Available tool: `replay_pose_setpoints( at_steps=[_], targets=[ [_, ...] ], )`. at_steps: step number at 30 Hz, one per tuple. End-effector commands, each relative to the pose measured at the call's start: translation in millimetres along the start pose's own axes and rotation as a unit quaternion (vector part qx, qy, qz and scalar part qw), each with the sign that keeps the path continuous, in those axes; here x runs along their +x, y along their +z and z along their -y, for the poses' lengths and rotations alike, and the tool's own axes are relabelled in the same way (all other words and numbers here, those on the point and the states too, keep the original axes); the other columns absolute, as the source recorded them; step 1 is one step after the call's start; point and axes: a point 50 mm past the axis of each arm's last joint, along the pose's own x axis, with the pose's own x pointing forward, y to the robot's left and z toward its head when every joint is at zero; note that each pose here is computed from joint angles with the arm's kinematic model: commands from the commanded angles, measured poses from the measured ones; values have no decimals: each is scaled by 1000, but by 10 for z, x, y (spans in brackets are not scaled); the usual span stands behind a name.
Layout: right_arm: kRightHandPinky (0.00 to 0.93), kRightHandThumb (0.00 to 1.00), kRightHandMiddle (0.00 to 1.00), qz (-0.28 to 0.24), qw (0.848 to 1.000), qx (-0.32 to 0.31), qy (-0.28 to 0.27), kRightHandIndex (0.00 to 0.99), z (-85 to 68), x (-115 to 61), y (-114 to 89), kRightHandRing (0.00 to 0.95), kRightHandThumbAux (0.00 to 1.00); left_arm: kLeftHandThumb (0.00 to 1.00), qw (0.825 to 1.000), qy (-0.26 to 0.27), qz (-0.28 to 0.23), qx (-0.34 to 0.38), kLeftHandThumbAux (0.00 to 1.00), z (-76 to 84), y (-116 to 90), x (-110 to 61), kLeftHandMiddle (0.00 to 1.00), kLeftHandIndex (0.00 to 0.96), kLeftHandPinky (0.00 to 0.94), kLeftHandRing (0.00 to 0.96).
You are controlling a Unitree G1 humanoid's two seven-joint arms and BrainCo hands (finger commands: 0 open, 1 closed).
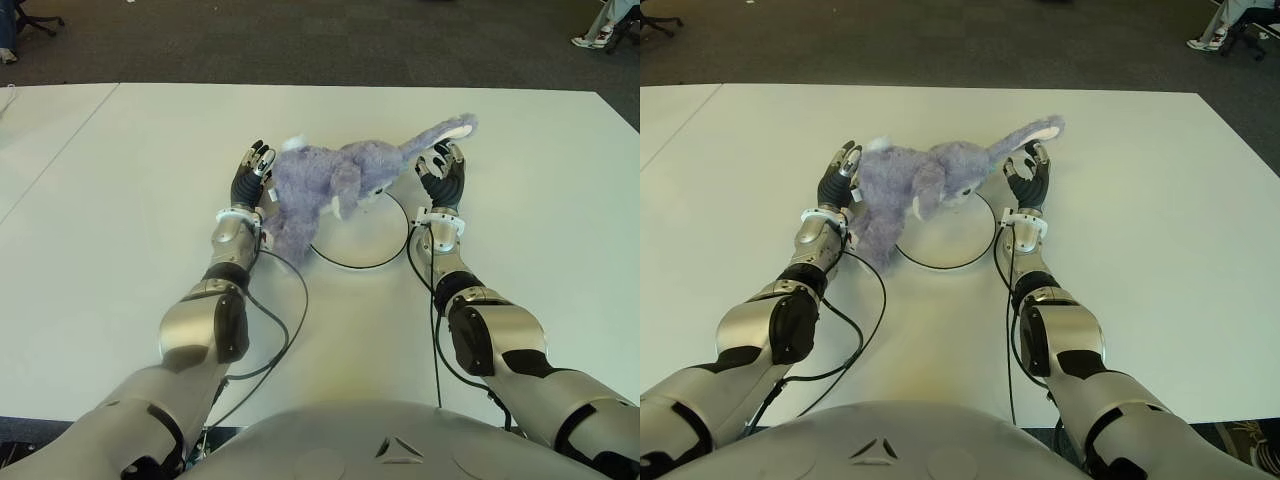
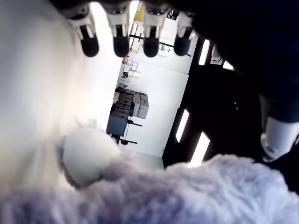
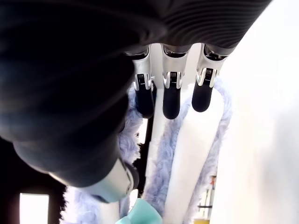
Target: Put the doll into the plate.
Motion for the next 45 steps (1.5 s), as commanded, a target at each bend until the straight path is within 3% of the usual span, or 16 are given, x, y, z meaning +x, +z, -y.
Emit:
replay_pose_setpoints(
  at_steps=[1, 6, 7, 11, 14, 23, 32, 45],
  targets=[
    [168, 399, 144, -211, 977, -30, 11, 195, 111, -800, -851, 132, 924, 0, 974, 49, -200, -98, 500, -97, -1008, -700, 8, 0, 0, 0],
    [191, 374, 137, -254, 966, -47, 27, 160, 123, -935, -974, 141, 939, 0, 971, 54, -197, -128, 510, -114, -1012, -710, 20, 0, 0, 0],
    [183, 289, 134, -264, 963, -54, 29, 133, 126, -982, -1006, 143, 932, 0, 970, 56, -196, -133, 514, -115, -1015, -712, 28, 0, 0, 2],
    [163, 167, 136, -291, 951, -104, 36, 108, 125, -1131, -1101, 145, 923, 0, 967, 64, -194, -154, 513, -125, -1026, -726, 34, 3, 1, 5],
    [130, 100, 133, -303, 944, -128, 37, 104, 115, -1153, -1124, 133, 921, 0, 964, 71, -193, -167, 511, -136, -1032, -734, 44, 14, 12, 12],
    [131, 48, 123, -316, 941, -116, 41, 114, 148, -1081, -1120, 126, 911, 0, 957, 102, -204, -179, 550, -140, -1073, -759, 76, 55, 70, 57],
    [129, 36, 115, -342, 939, -12, 44, 119, 162, -1041, -1126, 110, 878, 0, 977, 83, -191, -37, 596, -20, -1049, -732, 52, 50, 72, 45],
    [137, 0, 78, -351, 932, 39, 80, 73, 128, -1035, -1128, 89, 896, 0, 971, 103, -203, 77, 699, -66, -1051, -754, 32, 32, 57, 36]
  ],
)
